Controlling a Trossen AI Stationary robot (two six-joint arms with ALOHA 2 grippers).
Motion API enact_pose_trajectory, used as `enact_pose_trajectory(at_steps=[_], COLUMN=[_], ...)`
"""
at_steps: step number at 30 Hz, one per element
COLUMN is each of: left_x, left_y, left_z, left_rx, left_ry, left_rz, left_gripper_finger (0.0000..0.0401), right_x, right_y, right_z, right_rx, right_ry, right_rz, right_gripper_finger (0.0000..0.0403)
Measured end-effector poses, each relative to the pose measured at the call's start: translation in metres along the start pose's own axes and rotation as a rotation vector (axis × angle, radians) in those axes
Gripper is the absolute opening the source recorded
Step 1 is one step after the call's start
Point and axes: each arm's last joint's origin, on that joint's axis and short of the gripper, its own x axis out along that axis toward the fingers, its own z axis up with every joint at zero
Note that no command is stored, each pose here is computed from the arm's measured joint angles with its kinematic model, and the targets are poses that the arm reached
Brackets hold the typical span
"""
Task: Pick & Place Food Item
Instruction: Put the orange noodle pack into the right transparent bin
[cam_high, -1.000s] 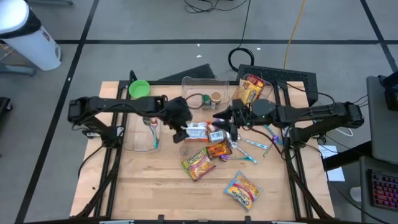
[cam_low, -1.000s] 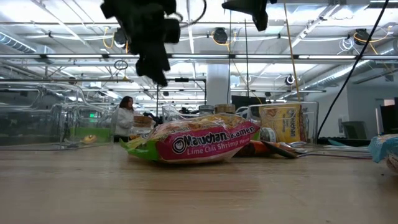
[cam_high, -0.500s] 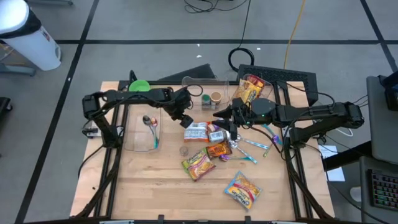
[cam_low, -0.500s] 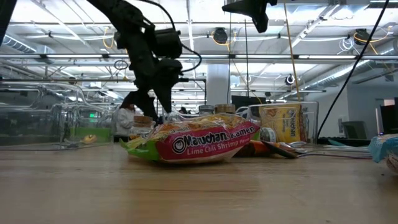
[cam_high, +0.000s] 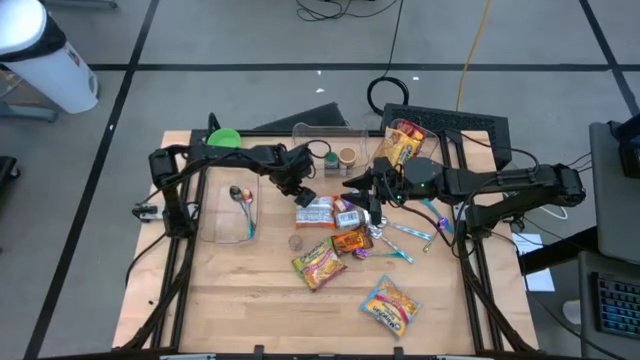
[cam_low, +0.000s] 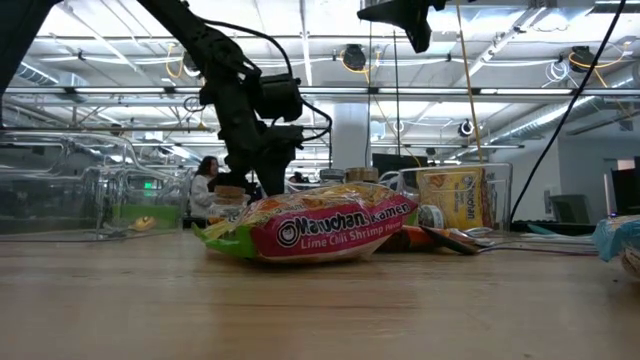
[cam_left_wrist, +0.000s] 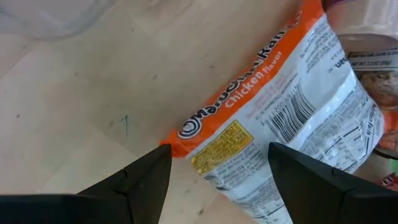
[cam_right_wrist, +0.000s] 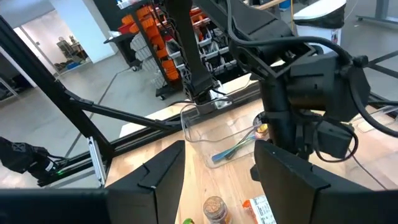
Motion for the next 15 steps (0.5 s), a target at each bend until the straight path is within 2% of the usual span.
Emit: enact_pose_trajectory(at_steps=[15], left_x=[0.0002], left_y=[0.0006], left_z=[0.0008], left_rx=[0.004], left_ry=[-0.015], left_rz=[0.022], left_gripper_finger=[0.0273], right_x=[0.0], right_y=[-0.0002], right_z=[-0.0008], right_rx=[-0.005], right_ry=[0.009], right_rz=[0.0], right_gripper_finger=[0.0185])
